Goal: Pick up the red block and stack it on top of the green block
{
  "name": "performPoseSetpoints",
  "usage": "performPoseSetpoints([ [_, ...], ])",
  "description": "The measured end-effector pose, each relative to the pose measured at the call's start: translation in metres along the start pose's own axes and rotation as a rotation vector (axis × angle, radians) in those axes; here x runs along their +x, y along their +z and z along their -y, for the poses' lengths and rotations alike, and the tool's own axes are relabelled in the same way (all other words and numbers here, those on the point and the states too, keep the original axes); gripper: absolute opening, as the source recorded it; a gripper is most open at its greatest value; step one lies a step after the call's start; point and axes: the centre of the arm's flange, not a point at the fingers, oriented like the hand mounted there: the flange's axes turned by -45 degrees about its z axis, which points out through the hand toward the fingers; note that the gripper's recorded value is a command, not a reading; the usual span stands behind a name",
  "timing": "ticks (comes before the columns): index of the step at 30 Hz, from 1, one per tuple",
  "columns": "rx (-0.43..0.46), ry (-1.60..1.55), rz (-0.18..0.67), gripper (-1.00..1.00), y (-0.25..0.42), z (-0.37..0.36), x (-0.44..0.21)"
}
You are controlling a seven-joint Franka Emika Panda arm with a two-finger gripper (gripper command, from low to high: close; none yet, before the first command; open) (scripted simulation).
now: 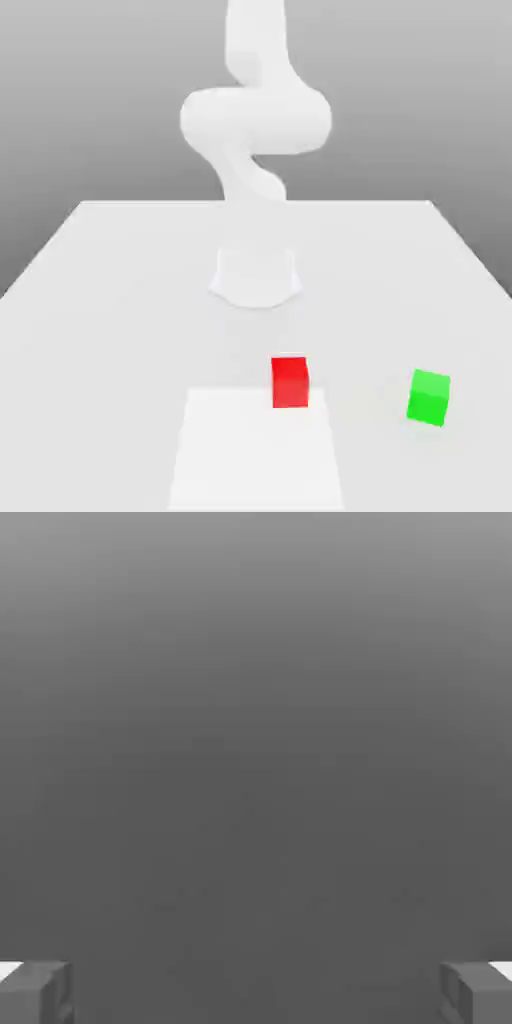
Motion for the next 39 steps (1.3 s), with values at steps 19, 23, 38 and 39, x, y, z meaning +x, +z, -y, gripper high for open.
performPoseSetpoints([
  [19,-0.005,-0.046,0.709,0.0,0.318,0.034,-0.345],
  [23,-0.006,-0.046,0.722,0.0,0.343,0.033,-0.374],
  [38,-0.006,-0.048,0.723,-1.0,0.321,0.035,-0.354],
  [39,-0.006,-0.048,0.723,-1.0,0.315,0.035,-0.35],
])
